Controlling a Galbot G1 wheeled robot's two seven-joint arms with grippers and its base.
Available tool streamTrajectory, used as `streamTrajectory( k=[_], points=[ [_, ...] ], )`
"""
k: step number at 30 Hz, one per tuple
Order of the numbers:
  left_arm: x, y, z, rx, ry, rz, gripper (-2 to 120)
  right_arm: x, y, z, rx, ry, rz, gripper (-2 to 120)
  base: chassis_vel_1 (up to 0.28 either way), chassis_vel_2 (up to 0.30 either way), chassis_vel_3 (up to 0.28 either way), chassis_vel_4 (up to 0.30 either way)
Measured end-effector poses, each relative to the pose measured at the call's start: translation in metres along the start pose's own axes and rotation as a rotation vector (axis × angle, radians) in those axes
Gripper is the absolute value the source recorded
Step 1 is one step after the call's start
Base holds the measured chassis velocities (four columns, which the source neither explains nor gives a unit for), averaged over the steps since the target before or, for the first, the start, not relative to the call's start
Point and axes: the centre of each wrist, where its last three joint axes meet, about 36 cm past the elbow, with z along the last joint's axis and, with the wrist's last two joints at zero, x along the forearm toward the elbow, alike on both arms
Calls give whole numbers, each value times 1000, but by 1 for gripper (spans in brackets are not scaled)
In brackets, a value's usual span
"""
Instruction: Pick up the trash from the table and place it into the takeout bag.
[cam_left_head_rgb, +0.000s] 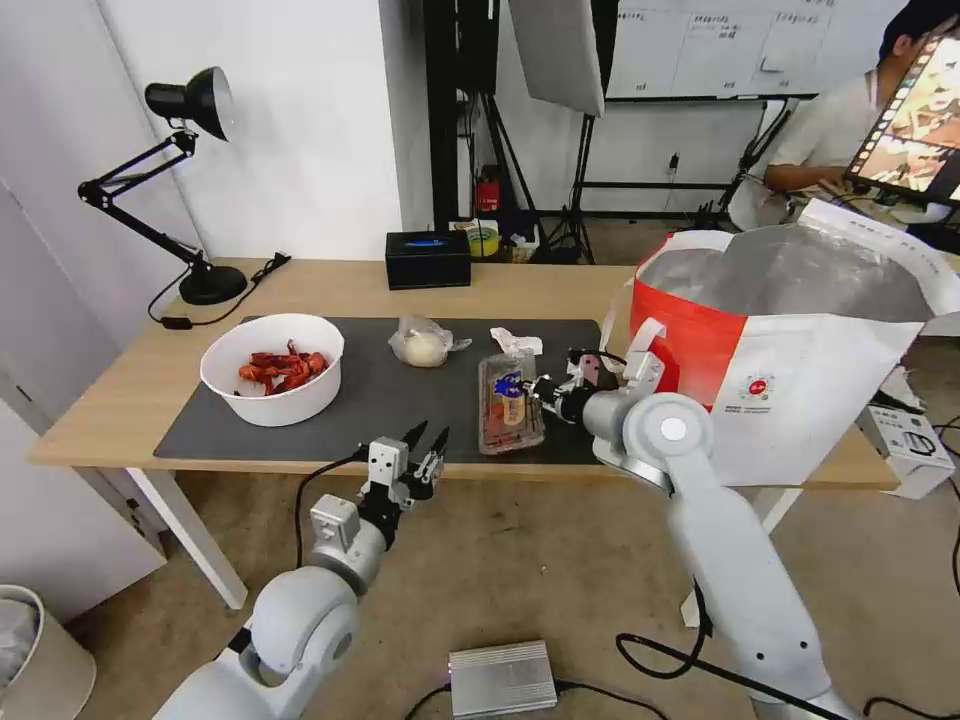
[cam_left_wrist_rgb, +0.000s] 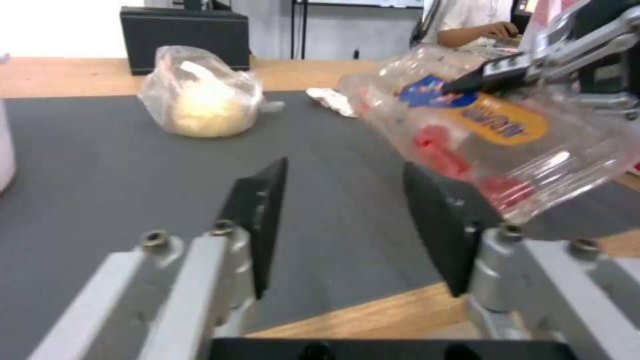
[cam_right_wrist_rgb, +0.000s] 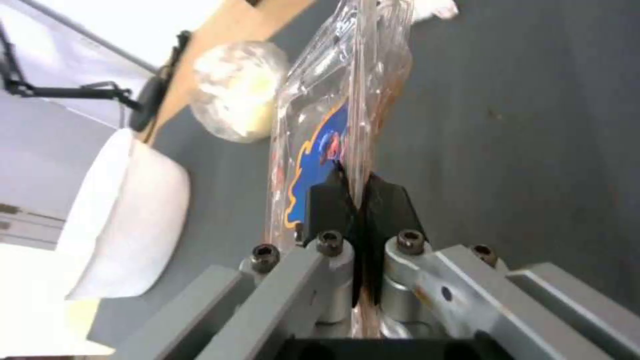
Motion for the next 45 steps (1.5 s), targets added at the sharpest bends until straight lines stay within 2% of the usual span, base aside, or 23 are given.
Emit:
streamTrajectory(
  k=[2, 5, 8, 11, 19, 24, 28, 31, 36, 45],
  points=[
    [2, 1, -1, 1, -2, -6, 62, 4, 1, 0, 5, -7, -14, 0, 0, 0, 0, 0],
    [9, 3, -2, 6, -5, -21, 80, 18, 2, -3, 24, -39, -63, 0, 0, 0, 0, 0],
    [12, 4, -2, 7, -4, -27, 85, 24, 2, -3, 43, -58, -79, 0, 0, 0, 0, 0],
    [18, 4, -1, 9, -3, -42, 97, 38, 3, -4, 90, -100, -113, 0, 0, 0, 0, 0],
    [31, -1, 2, 18, 2, -61, 100, 74, 11, -10, 188, -221, -224, 0, 0, 0, 0, 0],
    [37, -5, 2, 23, 3, -72, 100, 110, 17, -23, 267, -360, -284, 0, 0, 0, 0, 0],
    [39, -6, 2, 25, 0, -76, 100, 124, 19, -28, 289, -405, -287, 0, 0, 0, 0, 0],
    [39, -7, 1, 27, -4, -77, 100, 152, 18, -40, 318, -484, -289, 0, 0, 0, 0, 0],
    [38, -8, 0, 28, -6, -76, 100, 172, 17, -52, 337, -531, -281, 0, 0, 0, 0, 0],
    [40, -4, 0, 15, 1, -75, 100, 203, 11, -79, 368, -634, -205, 0, 0, 0, 0, 0]
  ],
)
